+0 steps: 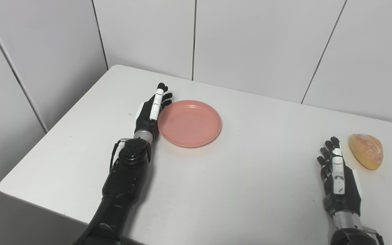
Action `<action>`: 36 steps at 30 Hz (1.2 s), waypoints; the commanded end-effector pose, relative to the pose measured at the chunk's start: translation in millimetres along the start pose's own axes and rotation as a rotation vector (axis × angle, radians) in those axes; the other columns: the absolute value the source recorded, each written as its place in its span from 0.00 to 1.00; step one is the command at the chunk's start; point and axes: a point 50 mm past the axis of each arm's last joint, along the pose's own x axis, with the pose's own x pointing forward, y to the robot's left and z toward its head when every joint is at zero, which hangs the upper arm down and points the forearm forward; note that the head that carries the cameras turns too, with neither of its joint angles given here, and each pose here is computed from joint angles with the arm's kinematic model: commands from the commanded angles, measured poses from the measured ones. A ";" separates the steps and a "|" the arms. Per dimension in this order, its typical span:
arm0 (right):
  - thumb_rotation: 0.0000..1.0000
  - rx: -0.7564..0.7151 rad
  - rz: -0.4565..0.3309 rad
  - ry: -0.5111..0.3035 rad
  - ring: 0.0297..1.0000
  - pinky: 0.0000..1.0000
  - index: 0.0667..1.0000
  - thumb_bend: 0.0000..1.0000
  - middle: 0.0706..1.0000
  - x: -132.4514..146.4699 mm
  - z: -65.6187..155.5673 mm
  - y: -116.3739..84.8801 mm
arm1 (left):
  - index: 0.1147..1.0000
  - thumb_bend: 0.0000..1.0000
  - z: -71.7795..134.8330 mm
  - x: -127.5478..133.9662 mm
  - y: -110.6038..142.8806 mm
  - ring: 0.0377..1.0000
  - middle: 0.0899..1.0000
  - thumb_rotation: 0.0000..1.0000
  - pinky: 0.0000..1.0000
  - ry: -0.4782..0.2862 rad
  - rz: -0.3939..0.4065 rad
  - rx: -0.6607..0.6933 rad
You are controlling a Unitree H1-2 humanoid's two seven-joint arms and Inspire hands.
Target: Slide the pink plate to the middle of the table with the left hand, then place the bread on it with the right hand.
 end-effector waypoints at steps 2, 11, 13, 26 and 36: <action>0.93 0.004 0.010 -0.050 1.00 1.00 1.00 0.82 1.00 9.5 13.3 3.8 | 0.85 0.68 13.3 4.3 -21.7 0.88 0.86 1.00 0.86 -0.037 -0.083 -0.004; 0.93 0.020 0.005 -0.069 1.00 1.00 1.00 0.76 1.00 8.4 16.9 8.8 | 0.87 0.66 10.0 -0.6 -43.4 0.89 0.88 1.00 0.89 -0.019 -0.152 0.029; 0.92 0.025 0.004 -0.071 1.00 1.00 1.00 0.75 1.00 8.4 17.7 10.5 | 0.87 0.67 7.5 -0.3 -47.1 0.89 0.88 1.00 0.89 -0.021 -0.164 0.057; 0.95 0.021 -0.004 -0.085 1.00 1.00 1.00 0.72 1.00 10.7 18.9 24.2 | 0.84 0.65 -4.4 -10.6 -80.0 0.88 0.86 1.00 0.90 0.001 -0.254 0.028; 0.97 0.011 0.008 -0.084 1.00 1.00 1.00 0.73 1.00 12.4 20.5 33.5 | 0.86 0.64 -8.2 -28.7 -91.4 0.88 0.86 1.00 0.89 -0.001 -0.276 -0.047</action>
